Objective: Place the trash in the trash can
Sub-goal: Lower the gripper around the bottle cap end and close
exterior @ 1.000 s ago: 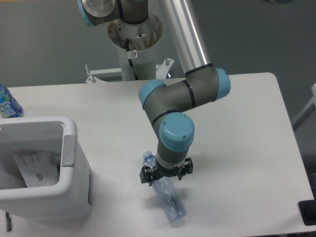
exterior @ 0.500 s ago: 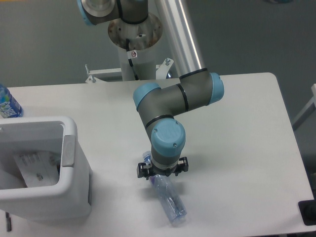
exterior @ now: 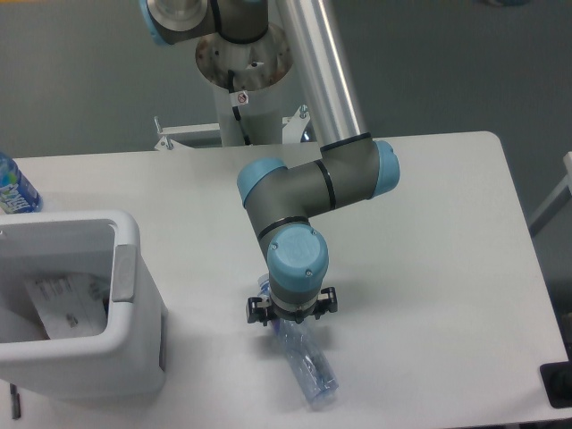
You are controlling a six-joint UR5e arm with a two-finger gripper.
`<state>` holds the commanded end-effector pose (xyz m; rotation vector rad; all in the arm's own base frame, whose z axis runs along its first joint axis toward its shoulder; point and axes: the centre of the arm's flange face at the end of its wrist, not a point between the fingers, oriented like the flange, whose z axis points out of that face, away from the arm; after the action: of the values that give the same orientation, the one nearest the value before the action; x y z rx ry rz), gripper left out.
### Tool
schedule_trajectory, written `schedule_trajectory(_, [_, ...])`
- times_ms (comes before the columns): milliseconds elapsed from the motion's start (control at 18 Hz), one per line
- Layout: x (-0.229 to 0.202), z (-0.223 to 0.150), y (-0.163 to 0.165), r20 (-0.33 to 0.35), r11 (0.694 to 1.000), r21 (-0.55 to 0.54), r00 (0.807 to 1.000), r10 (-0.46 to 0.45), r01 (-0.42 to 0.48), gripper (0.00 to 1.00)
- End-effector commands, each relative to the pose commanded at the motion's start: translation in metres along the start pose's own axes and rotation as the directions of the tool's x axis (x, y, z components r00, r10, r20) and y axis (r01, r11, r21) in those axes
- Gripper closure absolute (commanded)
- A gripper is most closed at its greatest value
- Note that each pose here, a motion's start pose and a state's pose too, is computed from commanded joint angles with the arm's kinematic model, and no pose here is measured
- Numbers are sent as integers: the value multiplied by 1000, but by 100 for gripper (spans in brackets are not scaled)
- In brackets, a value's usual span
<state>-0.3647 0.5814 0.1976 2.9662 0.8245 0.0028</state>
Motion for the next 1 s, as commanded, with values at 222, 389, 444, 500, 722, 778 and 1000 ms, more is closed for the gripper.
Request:
schedule_trajectory(222, [3,3,-1,12,1000,-7,1000,6,-6,0])
schedule_trajectory(389, [3,3,-1,12,1000,-6,1000,6,-6,12])
schedule_trajectory(444, [3,3,-1,12,1000,-7,1000,6,-6,18])
schedule_trajectory(500, [3,3,-1,12,1000,-6,1000,6,-6,19])
schedule_trajectory(722, [3,2,-1,14,1000,-4,1000,6,-6,28])
schedule_trajectory(778, [3,2,-1,14,1000,-4,1000,6,-6,31])
schedule_trajectory(1000, [3,2,-1,14,1000,-4,1000,6,-6,34])
